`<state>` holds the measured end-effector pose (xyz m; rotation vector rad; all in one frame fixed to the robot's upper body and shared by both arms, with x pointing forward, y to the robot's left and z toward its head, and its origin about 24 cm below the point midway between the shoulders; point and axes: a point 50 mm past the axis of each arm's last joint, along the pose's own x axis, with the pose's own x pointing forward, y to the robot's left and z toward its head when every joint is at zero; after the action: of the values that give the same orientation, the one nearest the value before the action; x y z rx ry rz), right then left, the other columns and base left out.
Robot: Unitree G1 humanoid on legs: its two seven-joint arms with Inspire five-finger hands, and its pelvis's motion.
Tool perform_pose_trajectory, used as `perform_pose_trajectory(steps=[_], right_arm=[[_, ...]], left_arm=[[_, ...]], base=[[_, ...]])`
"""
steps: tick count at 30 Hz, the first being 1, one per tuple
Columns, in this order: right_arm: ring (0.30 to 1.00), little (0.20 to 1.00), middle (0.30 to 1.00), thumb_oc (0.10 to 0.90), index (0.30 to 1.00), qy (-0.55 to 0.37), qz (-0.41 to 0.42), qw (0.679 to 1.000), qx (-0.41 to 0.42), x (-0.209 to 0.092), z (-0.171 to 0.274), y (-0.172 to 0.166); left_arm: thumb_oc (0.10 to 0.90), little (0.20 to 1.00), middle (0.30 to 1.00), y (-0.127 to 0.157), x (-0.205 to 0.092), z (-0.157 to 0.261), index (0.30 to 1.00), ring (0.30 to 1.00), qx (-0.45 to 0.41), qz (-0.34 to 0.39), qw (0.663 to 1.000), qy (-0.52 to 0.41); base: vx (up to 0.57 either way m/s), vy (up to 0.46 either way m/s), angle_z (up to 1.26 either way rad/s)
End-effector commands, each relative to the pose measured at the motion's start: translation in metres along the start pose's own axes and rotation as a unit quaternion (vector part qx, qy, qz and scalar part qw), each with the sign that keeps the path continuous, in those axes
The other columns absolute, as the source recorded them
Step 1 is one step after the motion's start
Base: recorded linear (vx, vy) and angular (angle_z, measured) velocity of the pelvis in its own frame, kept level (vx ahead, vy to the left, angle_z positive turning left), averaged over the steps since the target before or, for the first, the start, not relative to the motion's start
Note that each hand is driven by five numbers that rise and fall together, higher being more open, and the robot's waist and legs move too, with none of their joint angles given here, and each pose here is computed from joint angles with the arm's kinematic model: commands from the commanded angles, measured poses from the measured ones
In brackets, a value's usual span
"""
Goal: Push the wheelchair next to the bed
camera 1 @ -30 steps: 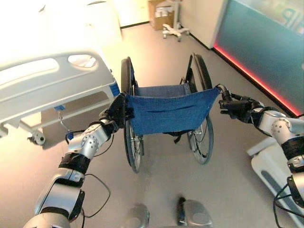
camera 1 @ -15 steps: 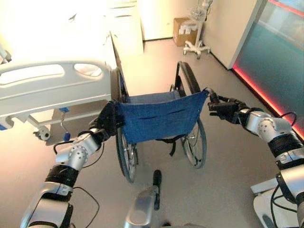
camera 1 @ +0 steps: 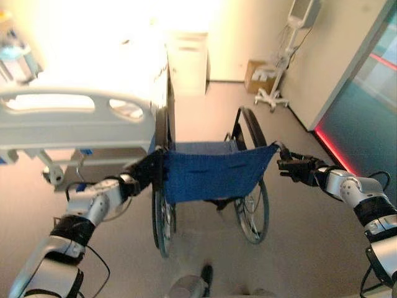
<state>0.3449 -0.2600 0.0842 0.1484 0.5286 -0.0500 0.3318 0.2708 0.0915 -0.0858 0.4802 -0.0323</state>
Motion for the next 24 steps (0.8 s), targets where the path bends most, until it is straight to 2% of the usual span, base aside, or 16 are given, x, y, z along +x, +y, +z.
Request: perform_pose_trajectory(steps=[1, 5, 13, 18, 24], right_arm=[[0.3, 0.3, 0.3, 0.4, 0.3, -0.059, 0.275, 0.959, 0.02, -0.011, 0.05, 0.135], [0.3, 0.3, 0.3, 0.4, 0.3, -0.035, 0.273, 0.961, -0.002, -0.01, 0.052, 0.13], [0.3, 0.3, 0.3, 0.4, 0.3, -0.038, 0.259, 0.965, -0.025, -0.01, 0.057, 0.111], [0.3, 0.3, 0.3, 0.4, 0.3, -0.048, 0.248, 0.967, -0.029, -0.009, 0.071, 0.115], [0.3, 0.3, 0.3, 0.4, 0.3, -0.077, 0.223, 0.972, -0.022, -0.008, 0.083, 0.115]], left_arm=[[0.4, 0.3, 0.3, -0.086, -0.009, 0.125, 0.3, 0.3, 0.017, -0.133, 0.96, -0.247], [0.4, 0.3, 0.3, -0.077, 0.001, 0.124, 0.3, 0.3, -0.03, -0.112, 0.965, -0.235], [0.4, 0.3, 0.3, -0.067, -0.002, 0.131, 0.3, 0.3, -0.079, -0.082, 0.96, -0.255], [0.4, 0.3, 0.3, -0.074, 0.002, 0.132, 0.3, 0.3, -0.088, -0.083, 0.957, -0.262], [0.4, 0.3, 0.3, -0.097, 0.0, 0.145, 0.3, 0.3, -0.088, -0.112, 0.946, -0.29]], base=[[0.27, -0.194, 0.5], [0.32, -0.271, 0.63], [0.15, -0.161, 0.31], [-0.07, 0.087, 0.07], [-0.29, 0.243, 0.02]])
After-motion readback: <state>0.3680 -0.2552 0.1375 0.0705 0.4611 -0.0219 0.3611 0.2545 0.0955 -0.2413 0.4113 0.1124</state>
